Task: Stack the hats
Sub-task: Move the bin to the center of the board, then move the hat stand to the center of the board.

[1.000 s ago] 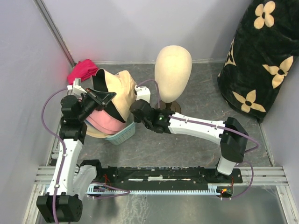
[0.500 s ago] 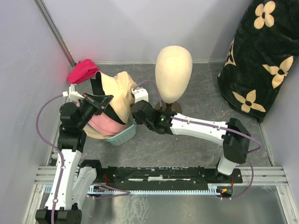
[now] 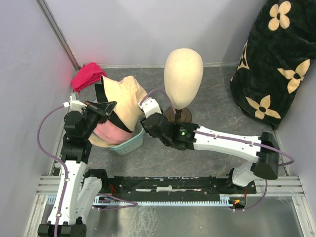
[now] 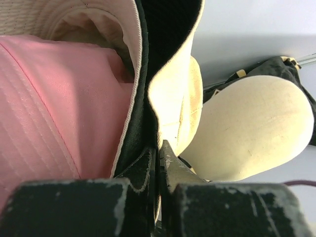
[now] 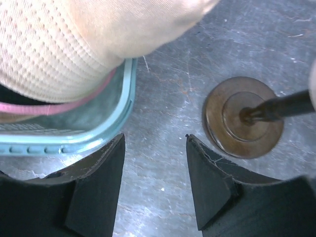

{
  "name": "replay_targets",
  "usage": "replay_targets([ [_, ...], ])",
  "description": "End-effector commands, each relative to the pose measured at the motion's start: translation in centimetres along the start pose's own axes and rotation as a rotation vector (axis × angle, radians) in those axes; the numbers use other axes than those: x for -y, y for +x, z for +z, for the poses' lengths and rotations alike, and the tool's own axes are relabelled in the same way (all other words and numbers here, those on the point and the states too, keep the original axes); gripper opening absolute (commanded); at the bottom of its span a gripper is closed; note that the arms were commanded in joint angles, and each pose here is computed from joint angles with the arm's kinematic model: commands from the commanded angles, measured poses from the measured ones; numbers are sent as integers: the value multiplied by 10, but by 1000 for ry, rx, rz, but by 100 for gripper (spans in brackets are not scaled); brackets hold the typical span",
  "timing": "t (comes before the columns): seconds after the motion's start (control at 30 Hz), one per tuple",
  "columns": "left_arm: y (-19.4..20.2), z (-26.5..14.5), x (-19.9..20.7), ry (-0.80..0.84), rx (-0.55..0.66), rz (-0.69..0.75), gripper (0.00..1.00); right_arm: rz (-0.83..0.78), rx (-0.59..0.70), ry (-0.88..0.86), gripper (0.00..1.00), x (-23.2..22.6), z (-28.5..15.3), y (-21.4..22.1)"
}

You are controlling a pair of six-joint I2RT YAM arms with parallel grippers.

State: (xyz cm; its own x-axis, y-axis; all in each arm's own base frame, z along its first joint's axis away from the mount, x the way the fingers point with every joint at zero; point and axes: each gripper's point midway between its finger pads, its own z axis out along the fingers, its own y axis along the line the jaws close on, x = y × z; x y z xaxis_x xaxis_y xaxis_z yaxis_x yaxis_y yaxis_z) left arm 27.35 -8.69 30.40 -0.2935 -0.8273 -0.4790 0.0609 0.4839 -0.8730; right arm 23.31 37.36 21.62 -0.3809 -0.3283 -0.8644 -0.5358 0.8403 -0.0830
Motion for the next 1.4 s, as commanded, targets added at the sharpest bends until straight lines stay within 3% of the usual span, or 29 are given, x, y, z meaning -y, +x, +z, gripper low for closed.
replay_targets([
  [0.0, -13, 3, 13, 51, 58, -10, 3, -38, 29, 75, 61, 26, -29, 0],
  [0.27, -9, 2, 11, 51, 56, -18, 3, -26, 70, 121, 61, 45, -61, 25],
  [0.83, -7, 6, 13, 64, 42, -17, 3, 232, 89, 384, 45, 120, -87, 105],
  [1.1, -7, 9, 14, 68, 34, -14, 3, 555, -19, 352, 44, 140, -57, 138],
  [1.37, -6, 10, 17, 76, 22, -6, 3, 1049, 37, 120, 47, 134, -20, 129],
])
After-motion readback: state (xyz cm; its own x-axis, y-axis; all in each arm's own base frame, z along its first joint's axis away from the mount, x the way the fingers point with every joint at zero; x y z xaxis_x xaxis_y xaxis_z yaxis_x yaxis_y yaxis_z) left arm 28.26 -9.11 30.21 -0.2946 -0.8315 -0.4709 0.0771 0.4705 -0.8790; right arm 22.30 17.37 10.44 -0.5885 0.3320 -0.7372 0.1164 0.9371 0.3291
